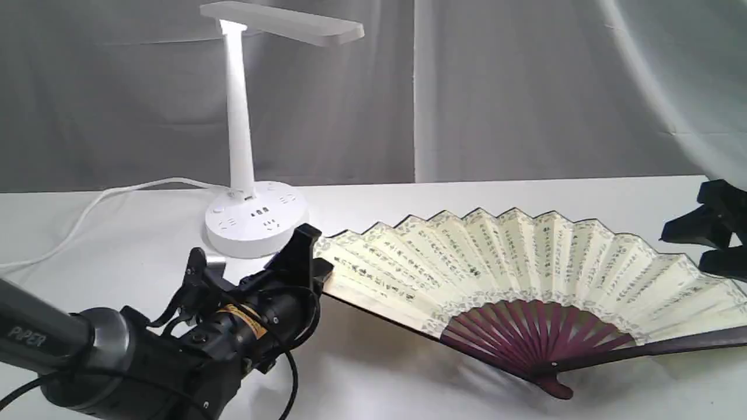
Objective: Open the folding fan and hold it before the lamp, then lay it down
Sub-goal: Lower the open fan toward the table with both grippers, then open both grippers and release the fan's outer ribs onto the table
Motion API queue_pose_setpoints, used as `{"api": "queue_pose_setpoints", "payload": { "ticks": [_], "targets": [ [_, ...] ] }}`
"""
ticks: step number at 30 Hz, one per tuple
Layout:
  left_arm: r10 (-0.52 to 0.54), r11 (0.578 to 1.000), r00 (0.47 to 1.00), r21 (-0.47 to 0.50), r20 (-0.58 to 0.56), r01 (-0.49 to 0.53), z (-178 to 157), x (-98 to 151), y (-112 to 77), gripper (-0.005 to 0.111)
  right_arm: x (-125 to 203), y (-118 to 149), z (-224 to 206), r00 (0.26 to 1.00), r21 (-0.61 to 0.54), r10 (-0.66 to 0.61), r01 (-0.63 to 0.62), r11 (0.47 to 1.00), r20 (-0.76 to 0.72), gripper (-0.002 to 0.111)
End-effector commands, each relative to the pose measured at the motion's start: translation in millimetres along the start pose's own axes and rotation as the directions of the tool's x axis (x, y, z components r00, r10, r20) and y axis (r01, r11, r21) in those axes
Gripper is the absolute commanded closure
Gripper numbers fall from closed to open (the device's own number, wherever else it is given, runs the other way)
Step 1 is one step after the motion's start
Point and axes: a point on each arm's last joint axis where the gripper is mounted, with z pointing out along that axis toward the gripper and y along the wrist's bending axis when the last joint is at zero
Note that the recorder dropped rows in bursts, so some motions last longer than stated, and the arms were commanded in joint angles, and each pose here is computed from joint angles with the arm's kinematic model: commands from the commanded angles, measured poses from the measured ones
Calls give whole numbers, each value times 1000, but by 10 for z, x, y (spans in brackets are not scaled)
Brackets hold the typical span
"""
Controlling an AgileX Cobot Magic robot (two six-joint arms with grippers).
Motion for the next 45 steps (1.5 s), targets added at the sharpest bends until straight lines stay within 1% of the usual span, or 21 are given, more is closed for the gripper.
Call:
{"api": "queue_pose_setpoints", "payload": {
  "ticks": [1, 4, 7, 8, 9, 10, 12, 15, 19, 20, 24, 25, 26, 29, 31, 33, 34, 38, 40, 44, 45],
  "targets": [
    [88, 996, 996, -16, 8, -88, 6, -23, 15, 88, 22, 50, -14, 1000, -37, -10, 10, 999, -17, 52],
    [130, 991, 991, -14, 3, -130, 6, -19, 14, 76, 28, 59, -15, 1000, -47, -11, 10, 999, -24, 52],
    [133, 991, 991, -6, 4, -132, 6, -19, 7, 56, 35, 71, -16, 999, -59, -11, 9, 998, -31, 52],
    [134, 991, 991, 2, 8, -134, 6, -21, -2, 51, 37, 74, -16, 999, -63, -14, 12, 998, -34, 52],
    [149, 989, 989, 8, 11, -149, 6, -23, -8, 44, 38, 76, -16, 999, -66, -14, 12, 998, -35, 52],
    [183, 983, 983, 23, 19, -183, 3, -29, -28, 36, 42, 83, -17, 999, -73, -14, 11, 997, -39, 52],
    [286, 957, 958, 36, 31, -287, -10, -41, -78, 29, 50, 95, -18, 999, -86, -17, 13, 996, -47, 52],
    [403, 914, 914, 37, 54, -405, -34, -68, -146, 28, 58, 104, -19, 998, -97, -19, 14, 995, -56, 52],
    [560, 829, 827, -29, 50, -559, -77, -216, -203, 28, 71, 121, -17, 997, -111, -32, 24, 994, -68, 52],
    [574, 818, 818, -52, 41, -572, -93, -281, -213, 28, 73, 121, -17, 997, -110, -33, 26, 994, -69, 52],
    [550, 827, 835, -147, 16, -542, -169, -575, -223, 28, 78, 126, -18, 997, -116, -35, 26, 993, -74, 52],
    [555, 820, 831, -168, 7, -547, -198, -667, -228, 28, 79, 128, -18, 997, -118, -35, 26, 993, -76, 52],
    [564, 812, 825, -178, -4, -556, -213, -707, -227, 29, 81, 128, -19, 996, -119, -37, 28, 993, -78, 52],
    [598, 773, 799, -221, -60, -595, -302, -897, -235, 33, 85, 126, -19, 996, -117, -42, 32, 993, -81, 53],
    [614, 748, 783, -244, -97, -617, -361, -989, -237, 37, 97, 130, -12, 994, -114, -54, 44, 993, -92, 54],
    [646, 703, 748, -265, -151, -660, -437, -1084, -241, 45, 126, 159, 14, 990, -113, -81, 69, 991, -114, 55],
    [654, 684, 735, -277, -177, -675, -472, -1114, -241, 49, 144, 175, 31, 987, -109, -99, 86, 990, -127, 56],
    [658, 637, 714, -329, -239, -697, -610, -1238, -256, 65, 225, 287, 125, 969, -111, -171, 153, 982, -177, 59],
    [664, 608, 698, -349, -267, -713, -692, -1292, -286, 75, 272, 322, 164, 954, -101, -216, 198, 975, -210, 60],
    [712, 532, 630, -347, -310, -772, -833, -1328, -403, 97, 360, 431, 214, 915, -50, -296, 294, 955, -275, 66],
    [726, 512, 611, -345, -316, -787, -870, -1337, -439, 103, 367, 466, 215, 909, -40, -311, 313, 949, -276, 67]
  ]
}}
